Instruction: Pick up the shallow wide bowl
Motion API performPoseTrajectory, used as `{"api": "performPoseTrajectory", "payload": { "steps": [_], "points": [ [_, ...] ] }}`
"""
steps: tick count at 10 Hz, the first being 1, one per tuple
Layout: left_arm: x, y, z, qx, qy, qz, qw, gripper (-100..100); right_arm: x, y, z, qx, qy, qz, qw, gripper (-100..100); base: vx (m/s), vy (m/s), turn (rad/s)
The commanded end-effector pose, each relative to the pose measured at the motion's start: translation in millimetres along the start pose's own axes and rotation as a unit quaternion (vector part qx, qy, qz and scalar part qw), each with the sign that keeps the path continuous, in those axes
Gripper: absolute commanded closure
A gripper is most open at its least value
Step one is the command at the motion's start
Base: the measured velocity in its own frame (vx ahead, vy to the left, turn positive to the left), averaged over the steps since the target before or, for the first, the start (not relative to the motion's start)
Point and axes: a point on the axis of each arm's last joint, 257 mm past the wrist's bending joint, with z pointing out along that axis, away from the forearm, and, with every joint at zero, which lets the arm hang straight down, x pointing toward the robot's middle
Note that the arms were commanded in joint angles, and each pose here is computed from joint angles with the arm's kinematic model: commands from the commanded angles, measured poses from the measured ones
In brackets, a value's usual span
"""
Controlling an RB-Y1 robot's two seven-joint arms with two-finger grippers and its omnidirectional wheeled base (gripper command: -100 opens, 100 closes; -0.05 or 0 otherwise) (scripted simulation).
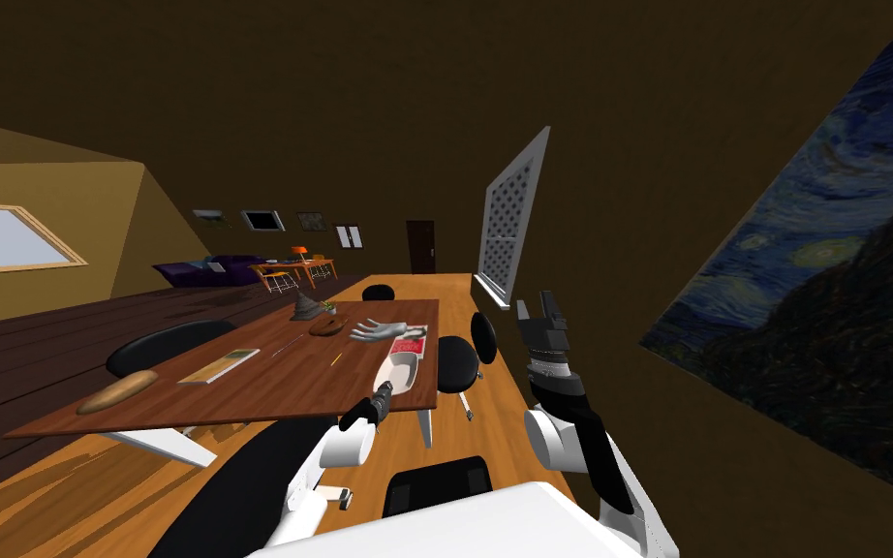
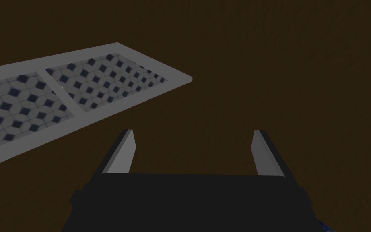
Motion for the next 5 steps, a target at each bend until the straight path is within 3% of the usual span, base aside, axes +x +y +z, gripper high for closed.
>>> {"api": "performPoseTrajectory", "payload": {
  "steps": [1, 2, 5],
  "points": [
    [0.0, 0, 0.0, 0.0, 0.0, 0.0, 1.0, 0, 0, 0, 0.0, 0.0, 0.0, 0.0, 1.0, 0, 0.0, 0.0, 0.0],
    [-0.5, -6, -4.1, 0.001, 0.001, 0.001, 1.0, 100, 0, 0, 0.0, 0.0, 0.0, 0.0, 1.0, 0, -0.035, 0.001, 0.041],
    [-0.2, -9, -7.3, 0.001, 0.002, 0.002, 1.0, 100, 0, 0, 0.0, 0.0, 0.0, 0.0, 1.0, 0, -0.046, -0.007, 0.022]
  ]
}}
